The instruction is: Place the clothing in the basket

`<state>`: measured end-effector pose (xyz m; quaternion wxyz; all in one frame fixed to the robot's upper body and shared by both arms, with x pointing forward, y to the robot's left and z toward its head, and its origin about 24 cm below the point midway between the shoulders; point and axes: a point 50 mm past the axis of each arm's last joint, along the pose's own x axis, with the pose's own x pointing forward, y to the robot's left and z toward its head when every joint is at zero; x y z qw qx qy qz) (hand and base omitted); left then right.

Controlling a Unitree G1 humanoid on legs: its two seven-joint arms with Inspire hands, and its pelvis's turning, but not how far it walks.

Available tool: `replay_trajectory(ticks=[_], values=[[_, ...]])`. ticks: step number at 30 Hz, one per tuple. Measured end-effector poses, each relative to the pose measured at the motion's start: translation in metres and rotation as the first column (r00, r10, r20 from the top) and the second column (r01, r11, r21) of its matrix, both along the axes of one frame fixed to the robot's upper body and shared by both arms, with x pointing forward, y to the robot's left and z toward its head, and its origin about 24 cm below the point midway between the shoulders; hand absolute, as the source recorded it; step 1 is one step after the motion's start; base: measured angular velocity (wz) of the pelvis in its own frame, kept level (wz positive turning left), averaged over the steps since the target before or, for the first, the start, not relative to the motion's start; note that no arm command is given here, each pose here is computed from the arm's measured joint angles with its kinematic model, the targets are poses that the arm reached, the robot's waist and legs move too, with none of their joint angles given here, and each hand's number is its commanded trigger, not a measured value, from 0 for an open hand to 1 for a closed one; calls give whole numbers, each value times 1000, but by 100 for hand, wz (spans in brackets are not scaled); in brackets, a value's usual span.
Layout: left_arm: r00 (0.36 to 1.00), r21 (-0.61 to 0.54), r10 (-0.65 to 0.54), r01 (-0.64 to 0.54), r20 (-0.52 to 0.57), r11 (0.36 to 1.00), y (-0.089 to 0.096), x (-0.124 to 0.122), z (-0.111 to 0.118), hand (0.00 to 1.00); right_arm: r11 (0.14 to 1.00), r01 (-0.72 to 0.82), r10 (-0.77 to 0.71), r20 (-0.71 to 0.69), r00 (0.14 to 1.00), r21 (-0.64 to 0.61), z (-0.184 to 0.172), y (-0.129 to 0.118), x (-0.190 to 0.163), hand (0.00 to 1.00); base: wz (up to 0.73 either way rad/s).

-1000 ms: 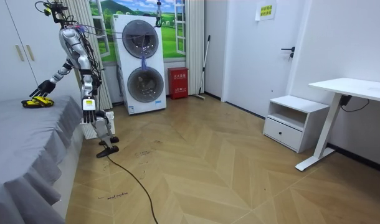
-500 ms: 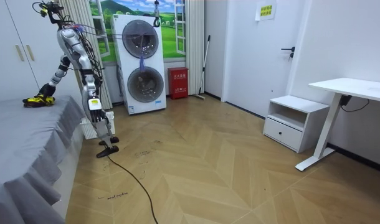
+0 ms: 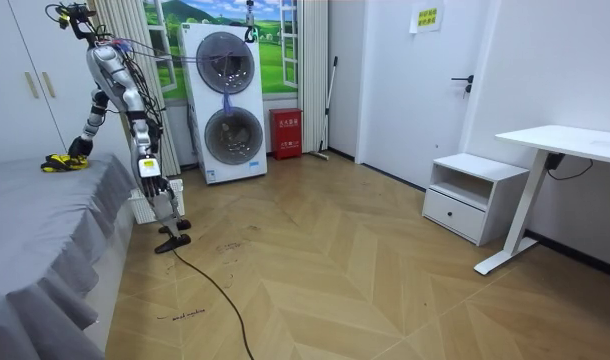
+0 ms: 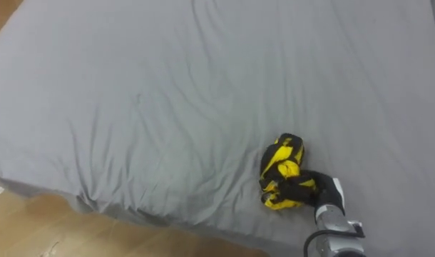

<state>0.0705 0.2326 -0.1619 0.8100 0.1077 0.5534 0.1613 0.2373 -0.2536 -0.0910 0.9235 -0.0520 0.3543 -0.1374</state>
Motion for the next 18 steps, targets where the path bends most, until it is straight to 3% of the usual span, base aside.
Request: replay_trajectory(ticks=[10,18], values=[[1000,16,-21,21,4,1000,3,1,1,0,999,38,-37,-14,999,29,-5,-4,-10,100,0],[1000,24,11,-11,26,1000,6,1,2,0,987,81,-84,15,996,140,-11,-3,-34,100,-7]])
